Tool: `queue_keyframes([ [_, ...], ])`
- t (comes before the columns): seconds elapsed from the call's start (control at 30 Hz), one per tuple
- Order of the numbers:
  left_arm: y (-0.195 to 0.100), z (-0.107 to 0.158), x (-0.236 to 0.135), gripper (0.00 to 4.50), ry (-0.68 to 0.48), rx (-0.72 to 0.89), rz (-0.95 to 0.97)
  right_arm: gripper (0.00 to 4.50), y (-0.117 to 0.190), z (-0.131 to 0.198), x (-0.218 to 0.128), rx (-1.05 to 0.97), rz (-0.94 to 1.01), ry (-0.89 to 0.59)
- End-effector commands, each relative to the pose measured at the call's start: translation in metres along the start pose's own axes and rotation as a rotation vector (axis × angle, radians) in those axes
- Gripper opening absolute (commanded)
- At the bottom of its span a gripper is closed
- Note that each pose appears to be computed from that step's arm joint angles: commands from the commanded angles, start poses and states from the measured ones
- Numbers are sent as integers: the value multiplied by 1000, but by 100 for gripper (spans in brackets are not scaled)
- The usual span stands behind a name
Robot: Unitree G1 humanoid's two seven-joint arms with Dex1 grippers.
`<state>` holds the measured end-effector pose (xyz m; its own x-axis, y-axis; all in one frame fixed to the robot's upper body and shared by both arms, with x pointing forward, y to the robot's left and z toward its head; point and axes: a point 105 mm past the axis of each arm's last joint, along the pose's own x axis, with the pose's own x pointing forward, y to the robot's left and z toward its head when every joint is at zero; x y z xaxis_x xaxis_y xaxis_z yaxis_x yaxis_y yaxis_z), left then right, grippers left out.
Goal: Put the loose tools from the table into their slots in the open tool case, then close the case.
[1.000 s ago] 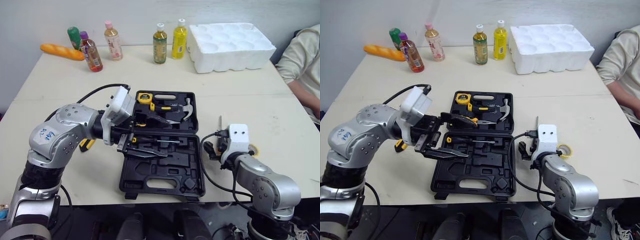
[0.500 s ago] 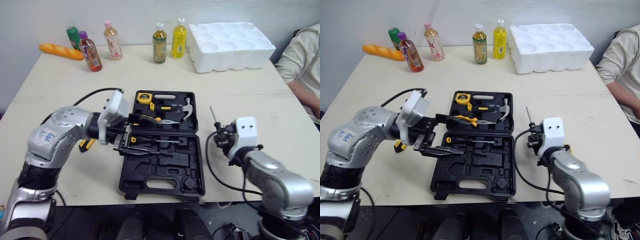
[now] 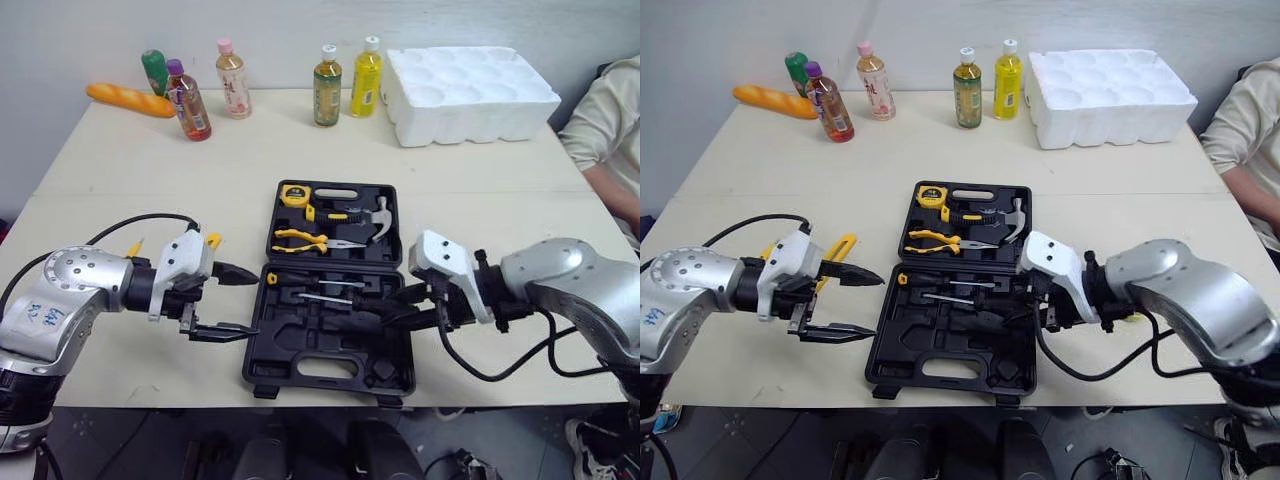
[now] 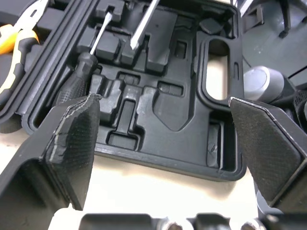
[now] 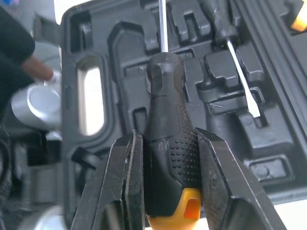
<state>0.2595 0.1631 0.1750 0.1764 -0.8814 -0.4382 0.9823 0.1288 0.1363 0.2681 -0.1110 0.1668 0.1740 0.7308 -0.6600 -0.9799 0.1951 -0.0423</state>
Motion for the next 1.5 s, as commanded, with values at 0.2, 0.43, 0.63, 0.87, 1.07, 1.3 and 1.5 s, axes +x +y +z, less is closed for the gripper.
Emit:
queue_keyframes([
  [0.2, 0, 4, 3, 450, -5, 47, 9, 106, -25, 3, 13, -44, -13, 31],
  [0.43, 2, 5, 5, 450, -13, 53, 10, 106, -28, 2, 20, -48, -10, 36],
  [0.63, 5, 9, 9, 450, -25, 66, 5, 106, -30, 2, 26, -61, -18, 48],
  [0.87, 1, 17, 15, 450, -62, 73, -20, 408, -29, 26, 10, -119, -46, -41],
  [1.07, 1, 20, 19, 450, -77, 82, -24, 444, -26, 50, 10, -172, -49, -305],
  [1.3, 5, 24, 26, 450, -104, 82, -25, 199, -21, 28, 40, -154, -21, -453],
  [1.5, 6, 23, 32, 450, -102, 88, -38, 5, -21, 10, 59, -120, -14, -437],
])
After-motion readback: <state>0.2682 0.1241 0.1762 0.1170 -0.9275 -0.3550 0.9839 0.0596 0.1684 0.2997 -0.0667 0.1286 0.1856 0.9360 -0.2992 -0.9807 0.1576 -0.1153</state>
